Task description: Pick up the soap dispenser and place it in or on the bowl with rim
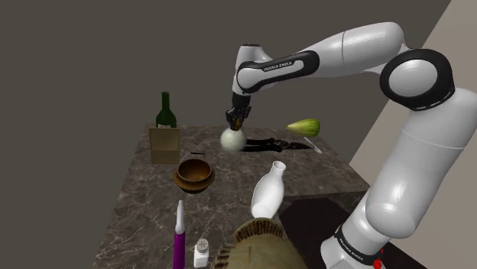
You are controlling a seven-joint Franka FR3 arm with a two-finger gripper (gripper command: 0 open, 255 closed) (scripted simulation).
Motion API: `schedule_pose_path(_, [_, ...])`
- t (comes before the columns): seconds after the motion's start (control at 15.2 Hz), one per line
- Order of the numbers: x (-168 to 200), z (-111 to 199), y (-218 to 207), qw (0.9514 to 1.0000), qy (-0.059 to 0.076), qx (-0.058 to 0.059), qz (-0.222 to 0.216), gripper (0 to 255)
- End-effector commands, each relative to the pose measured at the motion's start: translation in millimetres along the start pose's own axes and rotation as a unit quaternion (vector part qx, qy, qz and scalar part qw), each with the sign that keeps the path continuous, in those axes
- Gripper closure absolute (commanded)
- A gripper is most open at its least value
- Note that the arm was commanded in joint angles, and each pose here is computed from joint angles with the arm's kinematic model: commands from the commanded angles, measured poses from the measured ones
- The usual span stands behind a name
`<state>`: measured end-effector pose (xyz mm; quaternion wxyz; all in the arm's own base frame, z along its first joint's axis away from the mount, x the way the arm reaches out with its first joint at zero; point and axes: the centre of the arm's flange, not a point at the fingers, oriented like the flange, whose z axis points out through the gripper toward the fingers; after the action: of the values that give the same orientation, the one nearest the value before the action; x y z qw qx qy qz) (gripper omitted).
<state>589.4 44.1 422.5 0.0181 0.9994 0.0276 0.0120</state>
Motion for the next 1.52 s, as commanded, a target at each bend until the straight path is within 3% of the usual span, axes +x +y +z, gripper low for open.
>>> schedule_pose_path(0.0, [0.0, -11.8, 1.2, 1.0000, 0.000, 0.000, 0.000, 255])
schedule_pose_path(0.92, [1.6, -82.9, 3.8, 1.0000, 0.000, 0.000, 0.000, 255])
schedule_pose_path(1.45, [-5.0, -113.5, -97.0, 1.0000, 0.000, 0.000, 0.000, 255])
